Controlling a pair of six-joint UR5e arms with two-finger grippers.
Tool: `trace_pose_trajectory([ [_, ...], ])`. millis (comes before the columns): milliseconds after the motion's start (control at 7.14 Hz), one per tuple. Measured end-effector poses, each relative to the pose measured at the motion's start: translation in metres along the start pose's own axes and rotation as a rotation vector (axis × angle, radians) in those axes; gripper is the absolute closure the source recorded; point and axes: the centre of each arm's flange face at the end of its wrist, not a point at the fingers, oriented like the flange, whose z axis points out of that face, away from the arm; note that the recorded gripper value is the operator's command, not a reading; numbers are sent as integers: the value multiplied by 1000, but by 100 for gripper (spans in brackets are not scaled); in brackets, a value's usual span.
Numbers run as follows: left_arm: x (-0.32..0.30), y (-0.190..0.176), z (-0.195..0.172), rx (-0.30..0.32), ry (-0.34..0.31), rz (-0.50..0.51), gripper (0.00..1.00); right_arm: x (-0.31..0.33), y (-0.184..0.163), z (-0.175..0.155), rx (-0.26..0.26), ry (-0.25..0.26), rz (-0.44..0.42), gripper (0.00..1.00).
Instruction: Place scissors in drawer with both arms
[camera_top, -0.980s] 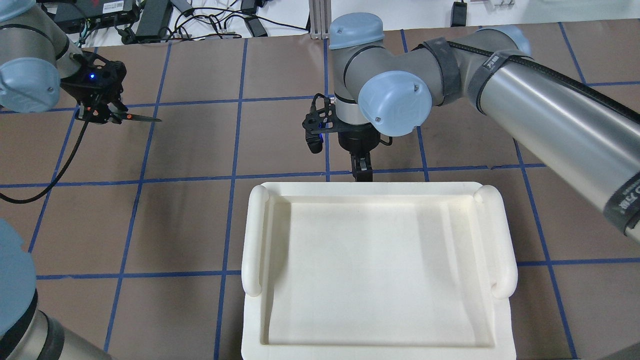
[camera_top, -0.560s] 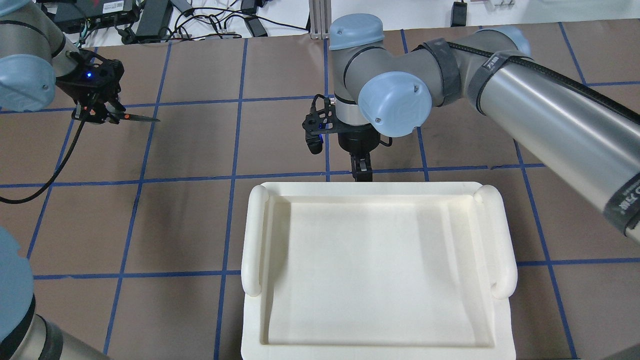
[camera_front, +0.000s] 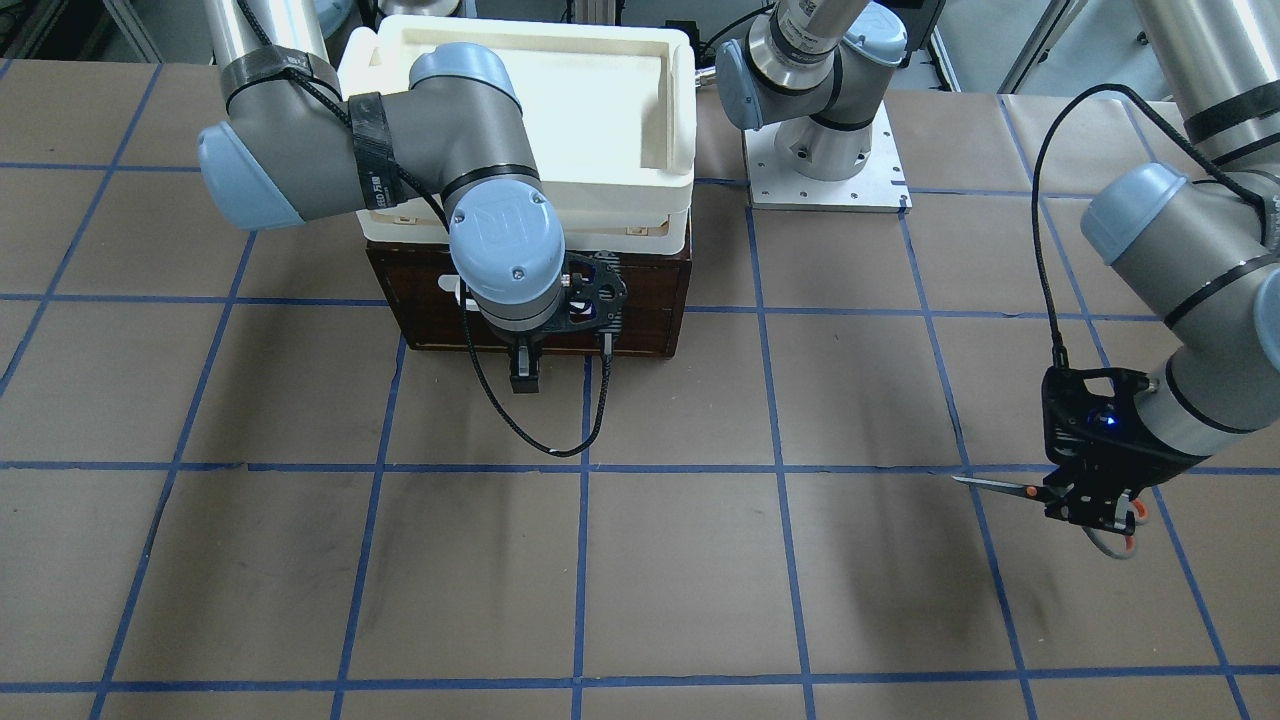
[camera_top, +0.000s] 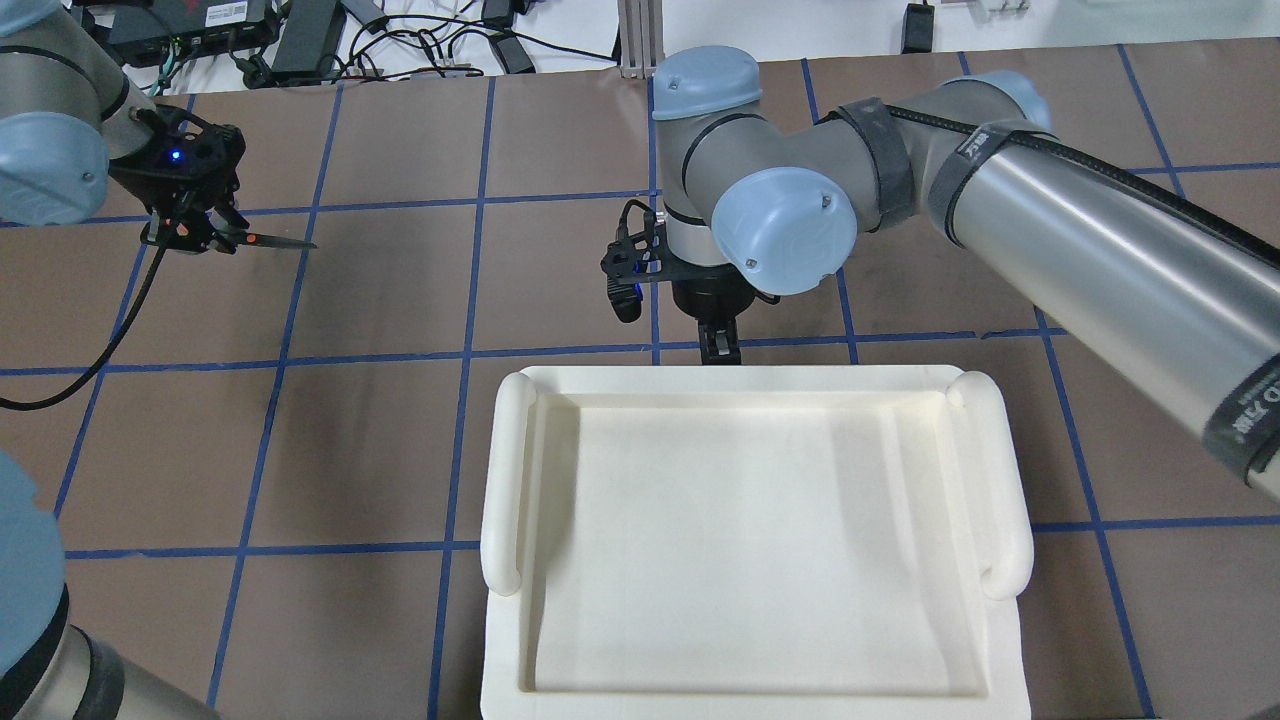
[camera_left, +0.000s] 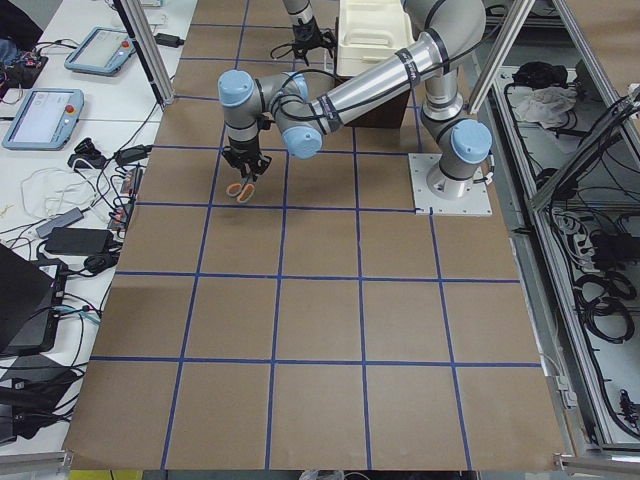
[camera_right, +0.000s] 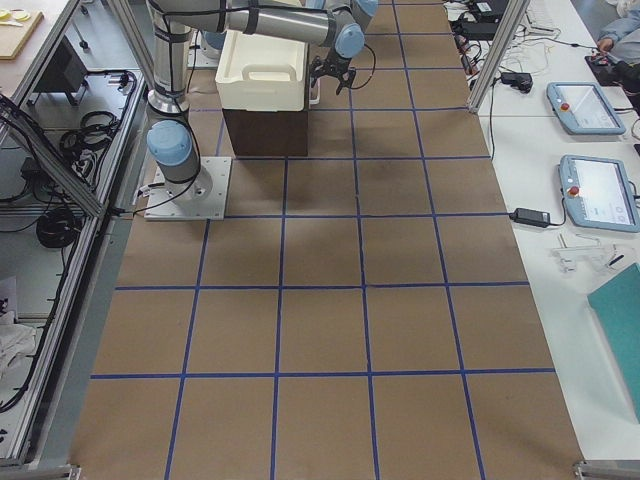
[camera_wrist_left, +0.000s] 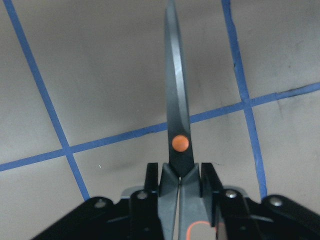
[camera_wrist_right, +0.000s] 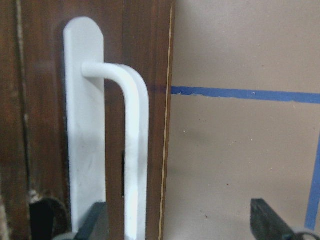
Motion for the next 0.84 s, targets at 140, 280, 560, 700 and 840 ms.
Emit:
trace_pose_trajectory([
  [140, 0, 0, 0, -2, 1, -1, 100, 1, 0, 1, 1, 0, 0, 0],
  [280, 1, 1, 0, -2, 2, -1, 100, 1, 0, 1, 1, 1, -1, 0],
  [560, 1, 1, 0, -2, 4, -1, 100, 2, -2, 1, -1, 5, -10, 0],
  [700, 1, 0, 1, 1, 9, -1, 100, 2, -1, -2, 0, 9, -12, 0],
  [840, 2, 0, 1, 4, 14, -1, 100, 3, -1, -2, 1, 10, -12, 0],
])
